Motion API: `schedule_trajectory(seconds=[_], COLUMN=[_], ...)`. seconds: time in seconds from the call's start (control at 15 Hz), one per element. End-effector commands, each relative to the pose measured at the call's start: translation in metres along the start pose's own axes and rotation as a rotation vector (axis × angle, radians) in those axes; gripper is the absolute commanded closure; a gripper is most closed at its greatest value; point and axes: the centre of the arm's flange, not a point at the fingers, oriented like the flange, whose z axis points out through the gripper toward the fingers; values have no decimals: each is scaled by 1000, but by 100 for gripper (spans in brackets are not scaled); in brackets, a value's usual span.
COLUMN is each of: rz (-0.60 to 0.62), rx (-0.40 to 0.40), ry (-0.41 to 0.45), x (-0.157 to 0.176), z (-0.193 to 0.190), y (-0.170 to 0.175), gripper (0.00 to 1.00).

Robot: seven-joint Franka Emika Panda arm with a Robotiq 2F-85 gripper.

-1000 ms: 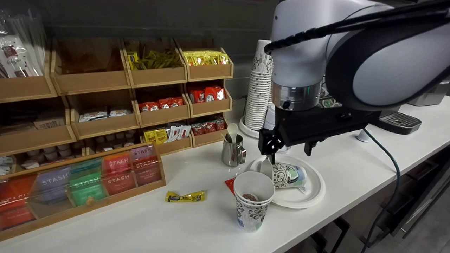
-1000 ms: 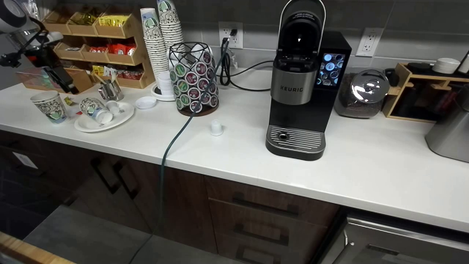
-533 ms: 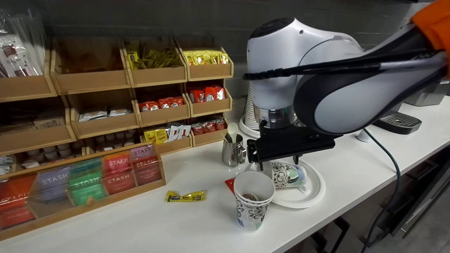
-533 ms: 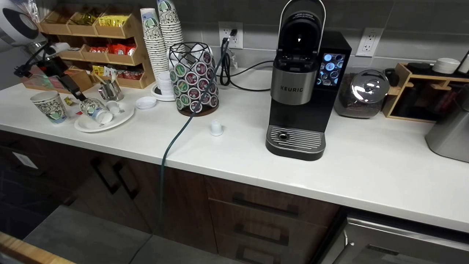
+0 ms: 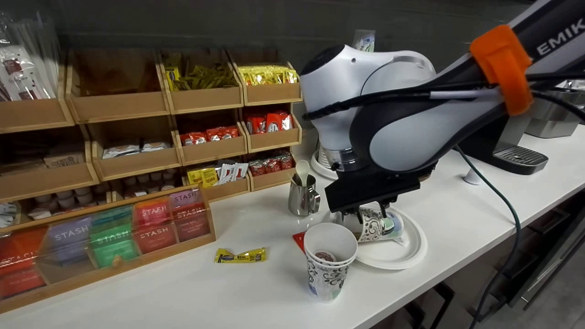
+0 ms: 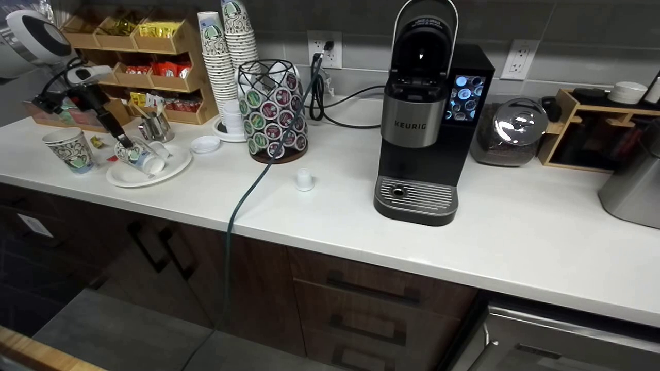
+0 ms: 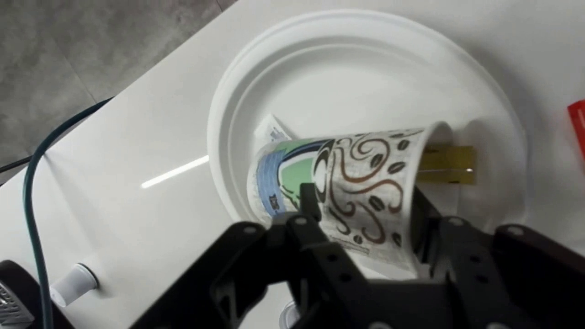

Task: Pour the yellow sachet out of the coffee cup on the right and onto the white plate.

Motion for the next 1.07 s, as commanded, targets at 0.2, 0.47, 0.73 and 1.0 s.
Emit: schedule_trajectory(seconds=[0.2, 0.47, 0.73, 1.0], rz=[19, 65, 174, 251], rx=[-38, 15, 133, 231], ry=[11, 1, -129, -321], x=[7, 21, 53, 81], z=[-12, -29, -28, 3], y=[-6, 16, 60, 93], gripper=[98, 99, 99, 99])
